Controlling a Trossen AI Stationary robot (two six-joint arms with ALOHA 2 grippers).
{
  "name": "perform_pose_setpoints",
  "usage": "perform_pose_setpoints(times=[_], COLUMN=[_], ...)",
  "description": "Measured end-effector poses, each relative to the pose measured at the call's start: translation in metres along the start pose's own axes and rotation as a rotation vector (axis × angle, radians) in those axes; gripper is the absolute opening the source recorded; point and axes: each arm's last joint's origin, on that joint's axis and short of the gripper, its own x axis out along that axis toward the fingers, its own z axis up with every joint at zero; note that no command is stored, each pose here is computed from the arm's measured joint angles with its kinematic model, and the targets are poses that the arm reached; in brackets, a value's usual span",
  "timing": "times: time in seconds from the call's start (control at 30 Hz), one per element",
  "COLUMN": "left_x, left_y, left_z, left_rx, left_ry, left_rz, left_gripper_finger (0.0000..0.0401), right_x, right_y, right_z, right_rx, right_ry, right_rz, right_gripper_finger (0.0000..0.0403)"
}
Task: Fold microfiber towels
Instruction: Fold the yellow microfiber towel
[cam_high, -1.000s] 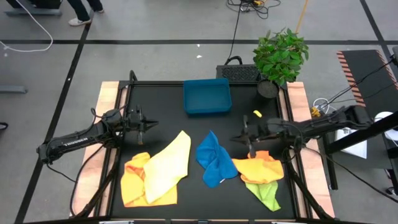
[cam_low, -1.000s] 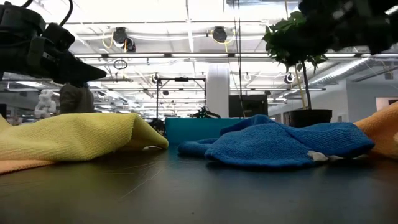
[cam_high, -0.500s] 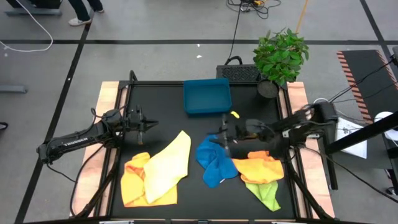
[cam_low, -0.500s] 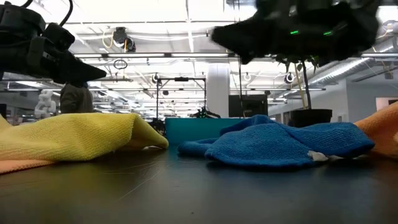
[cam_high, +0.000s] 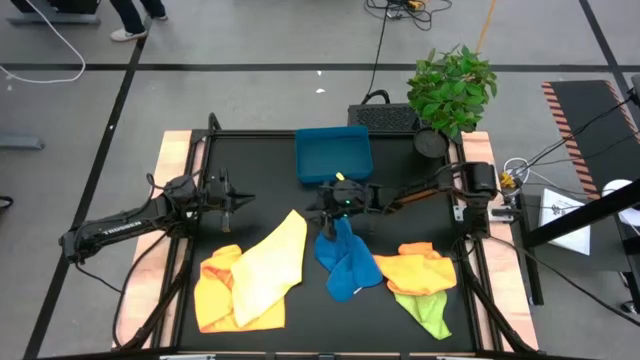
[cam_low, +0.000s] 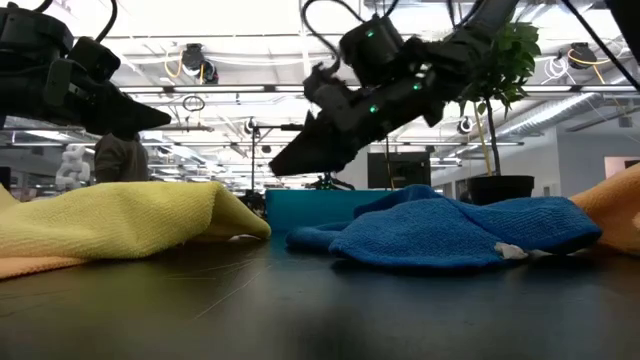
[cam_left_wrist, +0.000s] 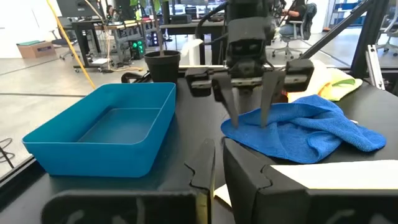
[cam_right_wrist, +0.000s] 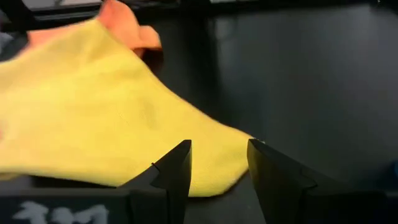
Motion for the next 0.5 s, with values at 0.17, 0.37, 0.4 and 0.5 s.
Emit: perform_pose_setpoints(times=[0.17,0.37,0.4,0.5], left_x=[0.0,0.0,0.0,0.0], left_y=[0.0,0.0,0.0,0.0], left_z=[0.0,0.0,0.0,0.0], left_rx=[0.0,0.0,0.0,0.0], left_ry=[-0.001,0.0,0.0,0.0], left_rz=[0.0,0.0,0.0,0.0], left_gripper_finger=[0.0037,0.0037,0.0037,0.0037], right_x=[0.012,0.024,0.026,0.029], right_y=[-0.013,-0.022,-0.022,-0.023], right_z=[-0.013,-0.024,-0.026,-0.03], right_rx=[0.027,0.097,0.107,0.107], right_ry=[0.047,0.012,0.018,0.024], right_rz=[-0.023,0.095,0.109,0.109], right_gripper_finger=[0.015,0.015,0.015,0.015])
